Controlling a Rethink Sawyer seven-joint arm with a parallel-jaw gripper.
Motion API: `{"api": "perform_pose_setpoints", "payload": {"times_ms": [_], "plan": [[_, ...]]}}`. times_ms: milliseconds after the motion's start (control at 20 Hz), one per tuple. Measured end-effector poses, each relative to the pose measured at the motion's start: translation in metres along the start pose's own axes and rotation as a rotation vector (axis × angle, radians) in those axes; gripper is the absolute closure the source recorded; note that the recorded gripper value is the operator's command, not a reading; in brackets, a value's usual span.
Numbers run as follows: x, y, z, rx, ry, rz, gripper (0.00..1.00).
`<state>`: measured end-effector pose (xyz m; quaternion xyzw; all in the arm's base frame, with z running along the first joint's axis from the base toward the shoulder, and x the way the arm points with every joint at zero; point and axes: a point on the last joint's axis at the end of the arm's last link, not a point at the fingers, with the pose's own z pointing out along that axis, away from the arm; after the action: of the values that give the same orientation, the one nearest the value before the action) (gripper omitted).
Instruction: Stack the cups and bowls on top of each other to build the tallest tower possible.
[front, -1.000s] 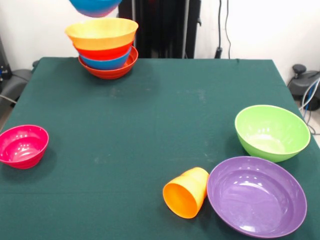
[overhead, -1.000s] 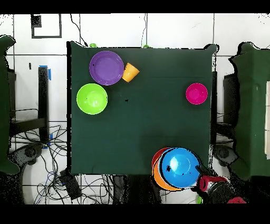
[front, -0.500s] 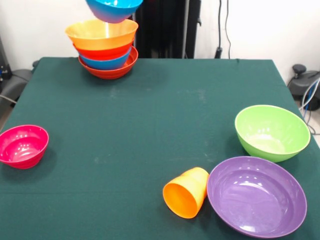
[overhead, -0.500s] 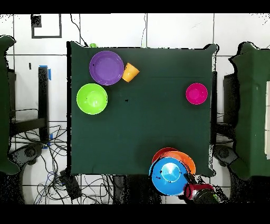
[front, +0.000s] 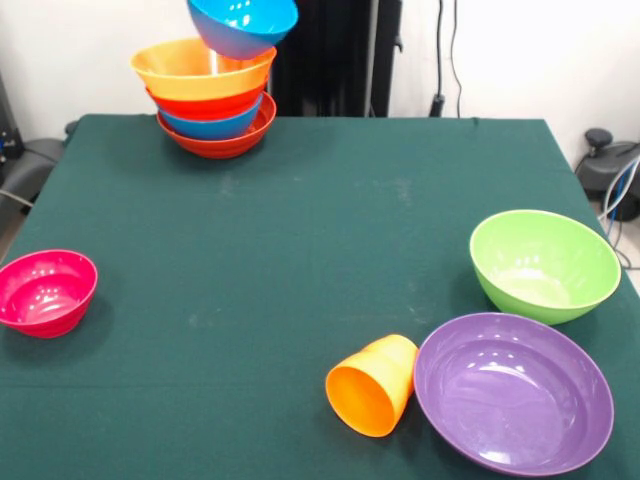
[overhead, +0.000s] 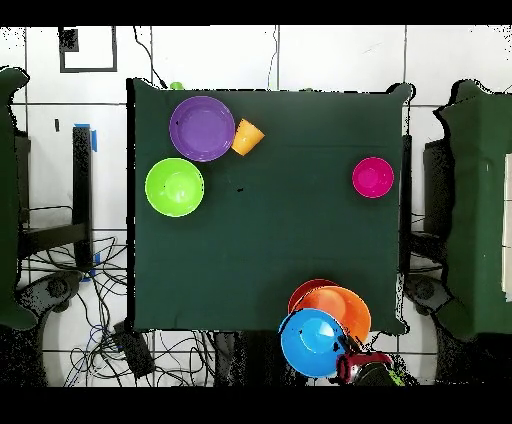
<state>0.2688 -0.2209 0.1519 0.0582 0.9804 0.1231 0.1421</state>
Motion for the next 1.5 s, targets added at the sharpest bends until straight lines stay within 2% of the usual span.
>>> {"api": "perform_pose_setpoints", "payload": {"times_ms": [200, 850, 900, 1500], "plan": [[0.010, -0.007, 0.005, 0.025, 0.010, -0.026, 1.00], [0.018, -0.011, 0.008, 0.034, 0.022, -0.014, 1.00], [0.019, -0.011, 0.008, 0.034, 0.022, -0.015, 0.00], [0.013, -0.019, 0.007, 0.047, 0.023, -0.020, 0.00]]}}
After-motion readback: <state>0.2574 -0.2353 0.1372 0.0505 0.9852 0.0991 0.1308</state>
